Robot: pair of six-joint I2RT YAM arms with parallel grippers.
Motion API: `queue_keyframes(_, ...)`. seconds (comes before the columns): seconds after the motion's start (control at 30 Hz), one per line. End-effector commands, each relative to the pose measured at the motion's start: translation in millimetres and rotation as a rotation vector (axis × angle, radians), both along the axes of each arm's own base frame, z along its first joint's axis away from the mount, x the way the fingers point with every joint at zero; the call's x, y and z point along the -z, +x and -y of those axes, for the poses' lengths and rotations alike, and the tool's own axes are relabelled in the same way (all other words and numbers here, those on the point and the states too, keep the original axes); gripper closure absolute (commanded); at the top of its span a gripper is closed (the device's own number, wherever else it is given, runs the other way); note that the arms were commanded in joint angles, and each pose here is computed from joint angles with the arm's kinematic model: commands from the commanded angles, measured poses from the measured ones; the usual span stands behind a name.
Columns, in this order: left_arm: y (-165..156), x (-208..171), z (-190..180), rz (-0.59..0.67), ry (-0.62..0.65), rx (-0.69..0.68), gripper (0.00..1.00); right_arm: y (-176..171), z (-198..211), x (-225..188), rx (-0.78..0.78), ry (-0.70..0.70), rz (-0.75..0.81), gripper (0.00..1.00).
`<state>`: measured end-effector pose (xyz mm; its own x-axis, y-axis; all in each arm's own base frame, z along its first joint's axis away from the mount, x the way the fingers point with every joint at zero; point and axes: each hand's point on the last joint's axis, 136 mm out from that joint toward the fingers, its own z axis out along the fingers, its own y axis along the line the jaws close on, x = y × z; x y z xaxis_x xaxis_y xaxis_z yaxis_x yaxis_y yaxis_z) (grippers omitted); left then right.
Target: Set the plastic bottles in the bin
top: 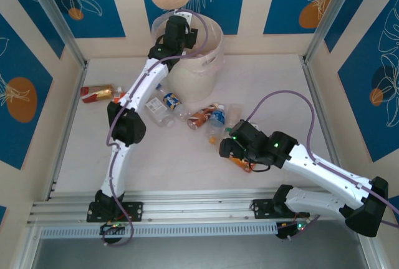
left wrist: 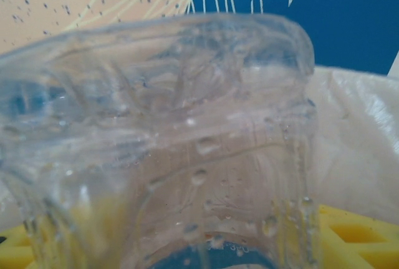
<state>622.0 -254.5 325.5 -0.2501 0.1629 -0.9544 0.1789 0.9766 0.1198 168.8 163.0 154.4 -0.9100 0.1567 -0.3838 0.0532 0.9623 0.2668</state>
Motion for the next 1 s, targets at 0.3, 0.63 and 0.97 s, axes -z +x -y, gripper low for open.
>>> queue_keyframes(0.3, 14, 24, -11, -0.037, 0.056, 0.015, 0.28, -3, 7, 4, 0.04, -0.033, -0.008, 0.01)
queue_keyframes(0.63, 18, 50, -11, -0.085, 0.073, 0.005, 0.28, -1, 7, 3, 0.041, -0.042, 0.0, 0.01)
queue_keyframes(0.97, 18, 82, -11, -0.155, 0.097, -0.002, 0.24, 0, 9, 2, 0.047, -0.041, 0.01, 0.01)
